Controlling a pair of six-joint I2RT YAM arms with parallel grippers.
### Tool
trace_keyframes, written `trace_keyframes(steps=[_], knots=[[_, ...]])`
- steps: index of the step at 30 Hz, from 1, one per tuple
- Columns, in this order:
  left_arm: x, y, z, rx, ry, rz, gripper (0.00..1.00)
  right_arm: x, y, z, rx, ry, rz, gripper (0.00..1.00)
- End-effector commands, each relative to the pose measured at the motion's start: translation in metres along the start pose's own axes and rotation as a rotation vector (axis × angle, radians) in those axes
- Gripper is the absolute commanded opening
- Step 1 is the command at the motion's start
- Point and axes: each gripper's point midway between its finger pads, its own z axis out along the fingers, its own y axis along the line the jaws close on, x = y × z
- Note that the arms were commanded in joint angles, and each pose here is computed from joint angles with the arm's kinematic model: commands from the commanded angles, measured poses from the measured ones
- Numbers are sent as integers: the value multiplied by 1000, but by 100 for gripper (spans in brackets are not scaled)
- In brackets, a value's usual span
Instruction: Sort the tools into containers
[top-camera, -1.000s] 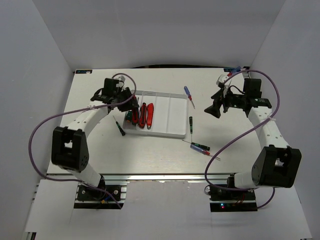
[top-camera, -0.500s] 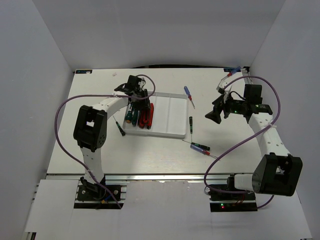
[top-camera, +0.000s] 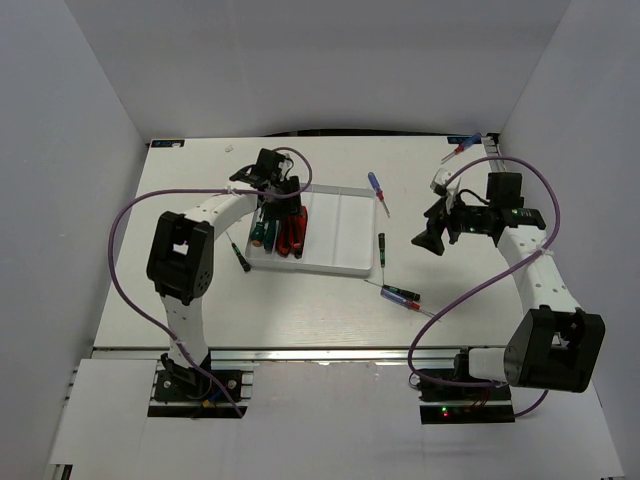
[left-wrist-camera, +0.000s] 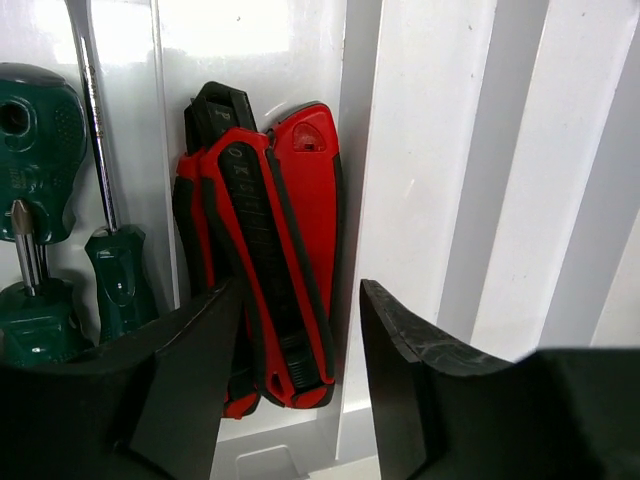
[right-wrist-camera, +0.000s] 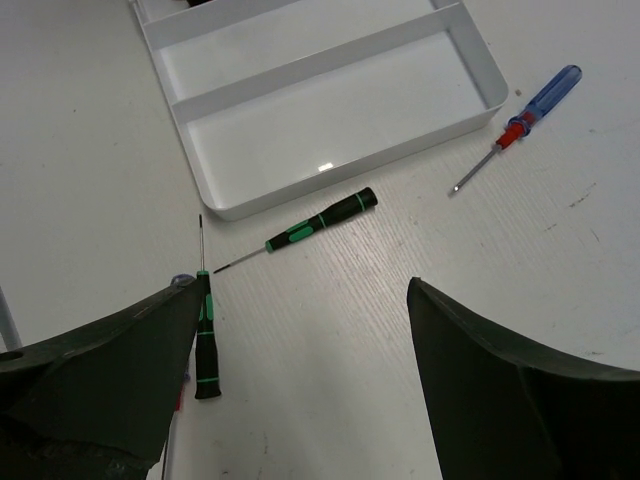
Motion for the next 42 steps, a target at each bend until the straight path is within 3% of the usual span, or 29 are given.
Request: trace_keyframes(steps=[1, 8, 12, 15, 22, 26, 34, 39, 42], knots=[[-33, -25, -38, 60, -107, 21, 64, -4, 8, -5, -34, 6, -50, 90], [-45, -32, -76, 82, -188, 22, 75, -6, 0, -13, 23, 41, -157, 89], [-44, -30, -108, 96, -263, 18, 86, -26, -35, -27, 244, 17, -262, 90], [-36, -25, -135, 127, -322, 6, 96, -39, -61, -32, 353, 0, -228, 90], [-8, 11, -176, 158, -412, -71, 98, -23, -54, -3, 141, 46, -29, 89], [13, 52, -178, 129, -417, -160, 98, 9, -13, 21, -14, 164, 18, 86], [44, 88, -178, 65, -405, -238, 98, 67, 54, 24, -283, 270, -154, 76], [44, 93, -176, 51, -403, -250, 98, 91, 55, 29, -278, 332, -204, 70], [46, 94, -173, 44, -395, -260, 98, 90, 47, 43, -186, 361, -82, 64]])
